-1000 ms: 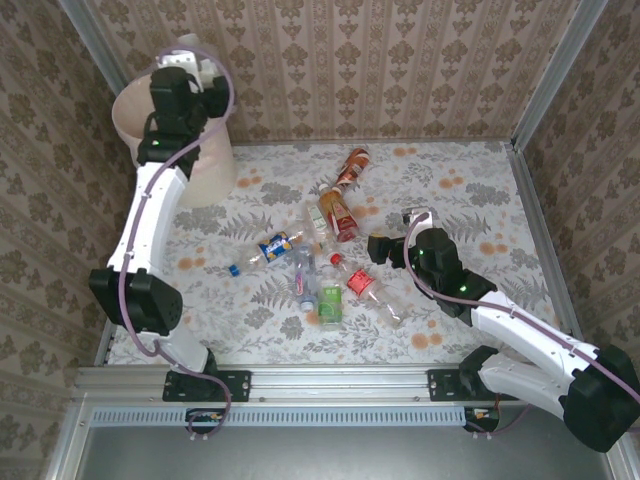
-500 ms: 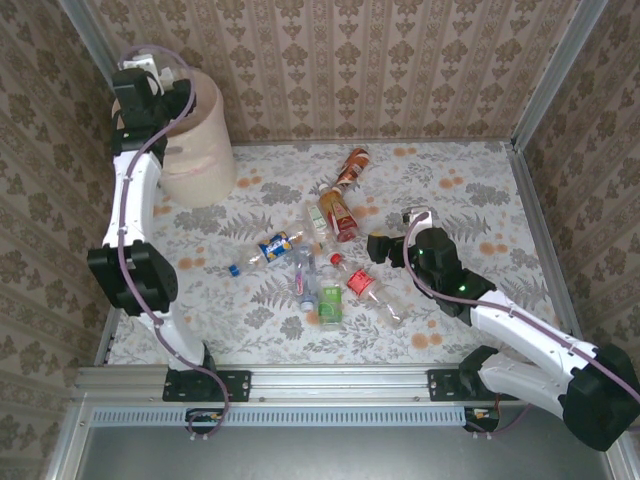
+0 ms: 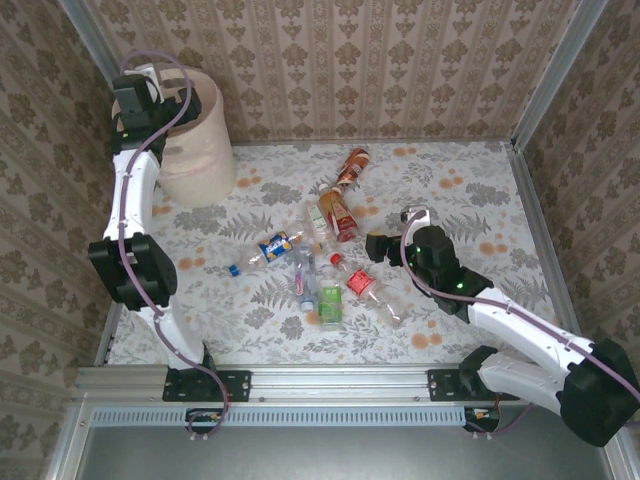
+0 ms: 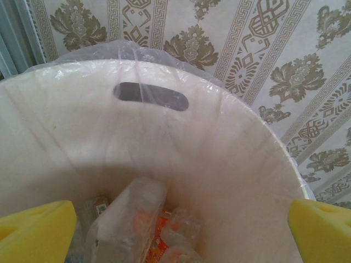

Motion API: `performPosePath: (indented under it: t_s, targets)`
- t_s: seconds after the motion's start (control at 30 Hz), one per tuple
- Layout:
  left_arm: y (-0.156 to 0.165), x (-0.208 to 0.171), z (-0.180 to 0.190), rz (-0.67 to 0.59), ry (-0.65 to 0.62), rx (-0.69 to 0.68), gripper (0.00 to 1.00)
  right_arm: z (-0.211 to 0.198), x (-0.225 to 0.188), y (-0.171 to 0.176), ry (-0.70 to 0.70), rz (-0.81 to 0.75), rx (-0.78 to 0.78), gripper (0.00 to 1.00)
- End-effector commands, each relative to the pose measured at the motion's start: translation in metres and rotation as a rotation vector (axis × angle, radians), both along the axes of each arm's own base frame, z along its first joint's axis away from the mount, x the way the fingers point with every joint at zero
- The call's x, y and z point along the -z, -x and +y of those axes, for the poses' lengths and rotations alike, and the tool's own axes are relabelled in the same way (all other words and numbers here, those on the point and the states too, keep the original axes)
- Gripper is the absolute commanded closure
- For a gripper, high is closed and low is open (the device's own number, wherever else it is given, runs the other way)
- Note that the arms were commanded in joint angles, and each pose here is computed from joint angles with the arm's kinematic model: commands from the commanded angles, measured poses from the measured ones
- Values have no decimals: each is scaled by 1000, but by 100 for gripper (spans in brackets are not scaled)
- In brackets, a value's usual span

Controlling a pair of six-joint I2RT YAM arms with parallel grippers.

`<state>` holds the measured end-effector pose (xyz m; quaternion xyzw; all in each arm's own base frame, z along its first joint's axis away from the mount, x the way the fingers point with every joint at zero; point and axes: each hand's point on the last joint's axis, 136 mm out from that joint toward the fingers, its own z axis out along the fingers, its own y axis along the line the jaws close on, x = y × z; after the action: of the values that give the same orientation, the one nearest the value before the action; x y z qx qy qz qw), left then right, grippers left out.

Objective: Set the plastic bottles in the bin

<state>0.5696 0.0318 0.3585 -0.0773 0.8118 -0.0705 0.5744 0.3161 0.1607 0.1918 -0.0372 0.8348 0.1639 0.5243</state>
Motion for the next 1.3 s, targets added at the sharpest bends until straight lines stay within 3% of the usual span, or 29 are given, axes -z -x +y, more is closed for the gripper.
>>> performPosePath:
  t_s: [0.0, 0.37, 0.73, 0.93, 1.27]
  targets:
    - [10, -30, -3, -56, 29, 6, 0, 7, -19, -6, -41, -35, -8, 0]
    - [19, -36, -7, -63, 63, -2, 0, 7, -15, -12, -50, 8, 14, 0]
    - [80, -83, -53, -173, 125, 138, 0, -10, 7, -70, -147, 192, 176, 0]
    - [114, -68, -73, -143, 256, 168, 0, -3, 24, -109, -144, 269, 209, 0]
    - [162, -23, -98, -45, 351, 144, 0, 17, 60, -186, -172, 372, 333, 0]
